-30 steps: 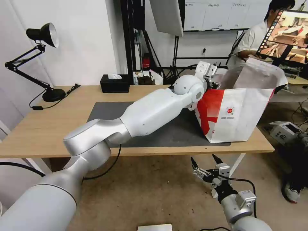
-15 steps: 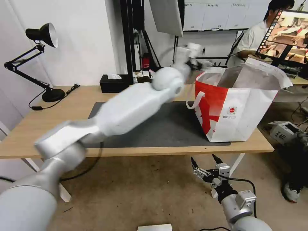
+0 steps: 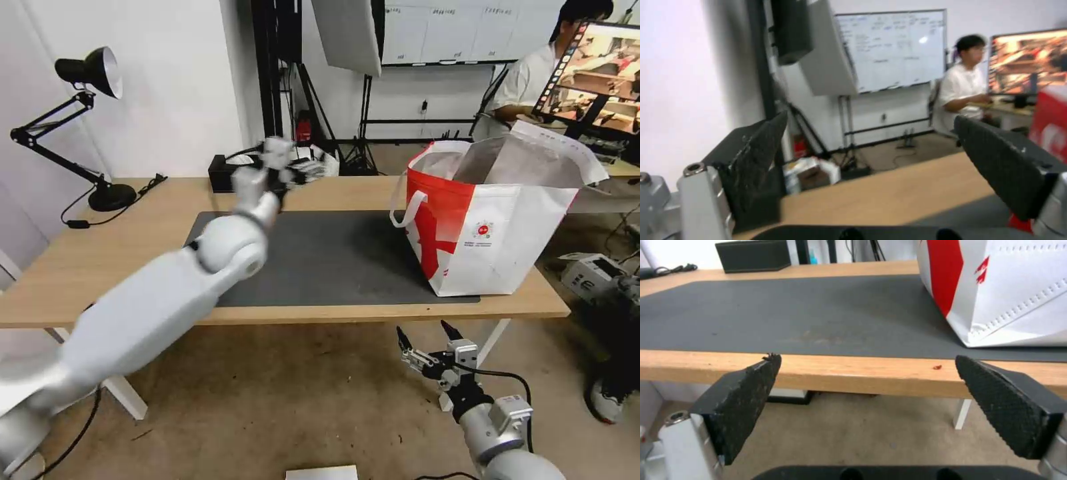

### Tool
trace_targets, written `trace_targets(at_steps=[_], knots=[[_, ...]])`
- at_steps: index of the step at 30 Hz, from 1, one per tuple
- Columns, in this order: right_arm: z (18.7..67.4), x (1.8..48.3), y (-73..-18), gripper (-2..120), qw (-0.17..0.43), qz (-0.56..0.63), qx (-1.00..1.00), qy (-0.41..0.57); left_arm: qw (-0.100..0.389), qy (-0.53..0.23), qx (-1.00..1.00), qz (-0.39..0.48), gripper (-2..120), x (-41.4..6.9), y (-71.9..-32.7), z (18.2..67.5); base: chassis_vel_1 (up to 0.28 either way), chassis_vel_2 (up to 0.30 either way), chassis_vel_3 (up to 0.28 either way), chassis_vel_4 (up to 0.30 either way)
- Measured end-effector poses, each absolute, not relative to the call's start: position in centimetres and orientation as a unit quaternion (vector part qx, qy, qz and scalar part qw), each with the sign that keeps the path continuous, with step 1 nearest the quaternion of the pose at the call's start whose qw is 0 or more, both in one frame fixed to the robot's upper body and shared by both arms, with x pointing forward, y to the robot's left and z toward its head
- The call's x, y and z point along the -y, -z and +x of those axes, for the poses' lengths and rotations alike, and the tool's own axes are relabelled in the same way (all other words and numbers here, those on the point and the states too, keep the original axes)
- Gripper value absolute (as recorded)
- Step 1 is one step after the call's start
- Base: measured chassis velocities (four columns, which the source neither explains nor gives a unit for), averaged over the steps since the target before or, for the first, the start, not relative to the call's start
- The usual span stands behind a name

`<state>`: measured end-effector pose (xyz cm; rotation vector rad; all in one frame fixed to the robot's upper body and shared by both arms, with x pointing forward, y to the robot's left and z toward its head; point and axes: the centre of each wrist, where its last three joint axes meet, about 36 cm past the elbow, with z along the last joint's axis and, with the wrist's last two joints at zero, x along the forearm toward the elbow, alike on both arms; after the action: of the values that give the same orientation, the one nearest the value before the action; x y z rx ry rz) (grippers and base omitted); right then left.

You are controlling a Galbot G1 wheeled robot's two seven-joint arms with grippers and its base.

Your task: Pick up the trash from the table and place it into the takeout bag.

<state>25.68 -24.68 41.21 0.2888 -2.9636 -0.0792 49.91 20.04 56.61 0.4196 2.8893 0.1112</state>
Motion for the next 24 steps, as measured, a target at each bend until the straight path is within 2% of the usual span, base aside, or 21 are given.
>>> trace_targets(at_steps=[6, 15, 24], knots=[[25.7, 24.7, -41.2, 100, 0.081, 0.097, 0.992, 0.027, 0.101, -0.046, -0.991, 0.080, 100, -25.0, -52.6, 44.1, 0.000, 0.000, 0.000, 0.000], [25.7, 24.7, -41.2, 100, 0.081, 0.097, 0.992, 0.027, 0.083, -0.048, -0.994, 0.057, 100, -24.8, -48.1, 39.3, 0.000, 0.000, 0.000, 0.000], [25.7, 24.7, -41.2, 100, 0.081, 0.097, 0.992, 0.027, 0.041, -0.052, -0.998, 0.004, 100, -26.9, -43.6, 31.5, 0.000, 0.000, 0.000, 0.000]])
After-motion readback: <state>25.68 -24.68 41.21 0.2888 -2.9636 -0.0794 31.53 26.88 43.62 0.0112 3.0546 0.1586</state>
